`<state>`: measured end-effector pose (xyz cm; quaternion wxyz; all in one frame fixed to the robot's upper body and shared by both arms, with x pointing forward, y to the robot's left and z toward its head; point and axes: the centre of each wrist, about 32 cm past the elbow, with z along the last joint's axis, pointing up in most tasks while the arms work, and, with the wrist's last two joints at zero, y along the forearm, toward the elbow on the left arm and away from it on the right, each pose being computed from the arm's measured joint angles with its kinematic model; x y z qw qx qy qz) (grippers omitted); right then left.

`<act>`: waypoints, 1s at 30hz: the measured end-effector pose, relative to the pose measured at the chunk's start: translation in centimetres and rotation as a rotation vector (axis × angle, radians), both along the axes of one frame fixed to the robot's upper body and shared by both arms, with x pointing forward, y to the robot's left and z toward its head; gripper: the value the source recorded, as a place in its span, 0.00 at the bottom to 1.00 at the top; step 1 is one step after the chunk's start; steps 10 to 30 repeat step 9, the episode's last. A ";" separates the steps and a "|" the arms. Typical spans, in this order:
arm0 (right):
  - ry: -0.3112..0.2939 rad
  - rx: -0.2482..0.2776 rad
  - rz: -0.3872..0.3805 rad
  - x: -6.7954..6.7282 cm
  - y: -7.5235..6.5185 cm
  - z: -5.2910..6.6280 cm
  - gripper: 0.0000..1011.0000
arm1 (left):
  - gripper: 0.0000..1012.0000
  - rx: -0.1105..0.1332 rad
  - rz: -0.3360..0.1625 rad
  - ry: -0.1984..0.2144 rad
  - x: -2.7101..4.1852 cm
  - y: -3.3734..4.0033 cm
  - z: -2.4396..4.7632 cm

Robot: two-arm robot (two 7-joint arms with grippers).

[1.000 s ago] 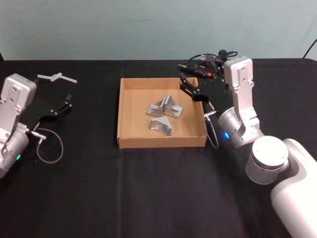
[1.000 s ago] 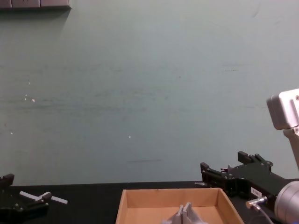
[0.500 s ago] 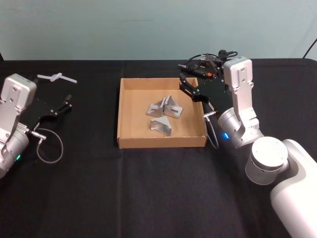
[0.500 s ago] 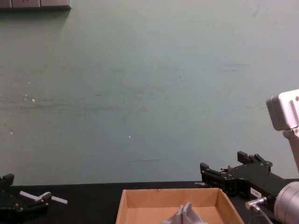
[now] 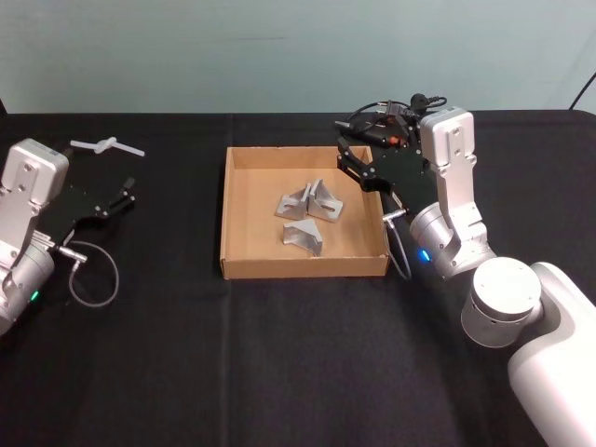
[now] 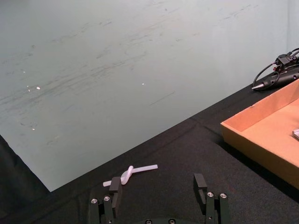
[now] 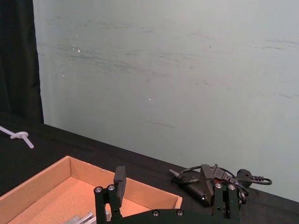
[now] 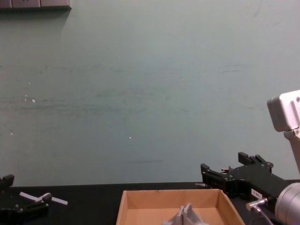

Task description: Use one hand to pick up the angle iron from the table and place it into the box.

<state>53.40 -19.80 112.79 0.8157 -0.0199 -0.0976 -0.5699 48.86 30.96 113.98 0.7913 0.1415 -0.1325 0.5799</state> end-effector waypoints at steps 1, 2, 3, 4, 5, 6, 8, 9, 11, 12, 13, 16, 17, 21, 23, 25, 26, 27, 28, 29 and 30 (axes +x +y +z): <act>0.000 0.000 0.000 0.0 0.0 0.0 0.99 | 0.99 0.000 0.000 0.000 0.00 0.00 0.00; 0.000 0.000 0.000 0.0 0.0 0.0 0.99 | 0.99 0.000 0.000 0.000 0.00 0.00 0.00; 0.000 0.000 0.000 0.0 0.0 0.0 0.99 | 0.99 0.000 0.000 0.000 0.00 0.00 0.00; 0.000 0.000 0.000 0.0 0.0 0.0 0.99 | 0.99 0.000 0.000 0.000 0.00 0.00 0.00; 0.000 0.000 0.000 0.0 0.0 0.0 0.99 | 0.99 0.000 0.000 0.000 0.00 0.00 0.00; -0.001 0.000 0.000 0.0 0.0 0.0 0.99 | 0.99 0.000 0.000 0.000 0.00 0.00 0.00; -0.001 0.000 0.000 0.0 0.0 0.0 0.99 | 0.99 0.000 0.000 0.000 0.00 0.00 0.00; -0.001 0.000 0.000 0.0 0.0 0.0 0.99 | 0.99 0.000 0.000 0.000 0.00 0.00 0.00; -0.001 0.000 0.000 0.0 0.0 0.0 0.99 | 0.99 0.000 0.000 0.000 0.00 0.00 0.00; -0.001 0.000 0.000 0.0 0.0 0.0 0.99 | 0.99 0.000 0.000 0.000 0.00 0.00 0.00; -0.001 0.000 0.000 0.0 0.0 0.0 0.99 | 0.99 0.000 0.000 0.000 0.00 0.00 0.00; -0.001 0.000 0.000 0.0 0.0 0.0 0.99 | 0.99 0.000 0.000 0.000 0.00 0.00 0.00; -0.001 0.000 0.000 0.0 0.0 0.0 0.99 | 0.99 0.000 0.000 0.000 0.00 0.00 0.00; -0.001 0.000 0.000 0.0 0.0 0.0 0.99 | 0.99 0.000 0.000 0.000 0.00 0.00 0.00; -0.001 0.000 0.000 0.0 0.0 0.0 0.99 | 0.99 0.000 0.000 0.000 0.00 0.00 0.00; -0.001 0.000 0.000 0.0 0.0 0.0 0.99 | 0.99 0.000 0.000 0.000 0.00 0.00 0.00; -0.001 0.000 0.000 0.0 0.0 0.0 0.99 | 0.99 0.000 0.000 0.000 0.00 0.00 0.00; -0.001 0.000 0.000 0.0 0.0 0.0 0.99 | 0.99 0.000 0.000 0.000 0.00 0.00 0.00; -0.001 0.000 0.000 0.0 0.0 0.0 0.99 | 0.99 0.000 0.000 0.000 0.00 0.00 0.00; -0.001 0.000 0.000 0.0 0.0 0.0 0.99 | 0.99 0.000 0.000 0.000 0.00 0.00 0.00; -0.001 0.000 0.000 0.0 0.0 0.0 0.99 | 0.99 0.000 0.000 0.000 0.00 0.00 0.00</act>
